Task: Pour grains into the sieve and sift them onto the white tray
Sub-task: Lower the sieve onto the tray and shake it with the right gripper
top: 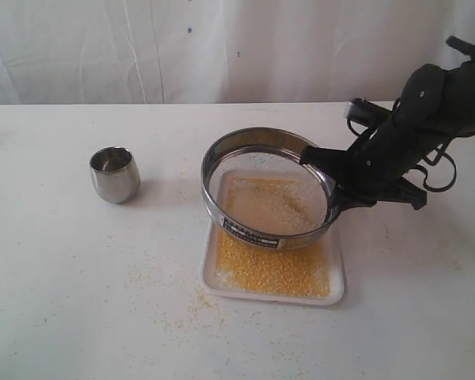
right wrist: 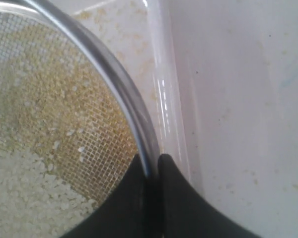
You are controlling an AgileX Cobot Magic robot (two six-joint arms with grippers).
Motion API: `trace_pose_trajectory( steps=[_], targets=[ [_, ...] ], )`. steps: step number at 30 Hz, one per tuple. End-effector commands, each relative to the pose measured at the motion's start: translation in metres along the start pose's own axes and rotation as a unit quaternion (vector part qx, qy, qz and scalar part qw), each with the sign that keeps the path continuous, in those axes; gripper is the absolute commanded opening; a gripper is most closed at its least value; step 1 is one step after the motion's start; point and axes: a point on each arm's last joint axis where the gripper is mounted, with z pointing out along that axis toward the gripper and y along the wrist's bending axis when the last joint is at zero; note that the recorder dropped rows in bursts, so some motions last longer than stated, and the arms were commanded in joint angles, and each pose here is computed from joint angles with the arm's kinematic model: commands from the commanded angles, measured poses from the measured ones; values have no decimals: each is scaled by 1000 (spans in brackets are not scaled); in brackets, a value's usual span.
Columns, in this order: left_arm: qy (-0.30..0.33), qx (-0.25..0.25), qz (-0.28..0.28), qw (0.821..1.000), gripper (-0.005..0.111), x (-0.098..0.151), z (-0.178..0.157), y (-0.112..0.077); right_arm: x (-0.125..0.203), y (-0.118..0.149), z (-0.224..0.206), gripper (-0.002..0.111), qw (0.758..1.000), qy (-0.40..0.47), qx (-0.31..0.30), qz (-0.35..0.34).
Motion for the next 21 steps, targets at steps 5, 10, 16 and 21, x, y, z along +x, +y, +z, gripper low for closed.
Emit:
trace_pose_trajectory(
  steps=[5, 10, 16, 21],
  targets=[
    [12, 3, 0, 1000, 0, 3, 0, -1, 6, 1, -5, 0, 999, 38, 3, 5],
    [12, 3, 0, 1000, 0, 3, 0, -1, 1, 1, -3, 0, 1000, 12, -1, 4],
    [12, 3, 0, 1000, 0, 3, 0, -1, 21, 1, -4, 0, 994, 109, 14, 4],
    [12, 3, 0, 1000, 0, 3, 0, -1, -12, 2, -2, 0, 997, -66, -15, -23]
  ],
)
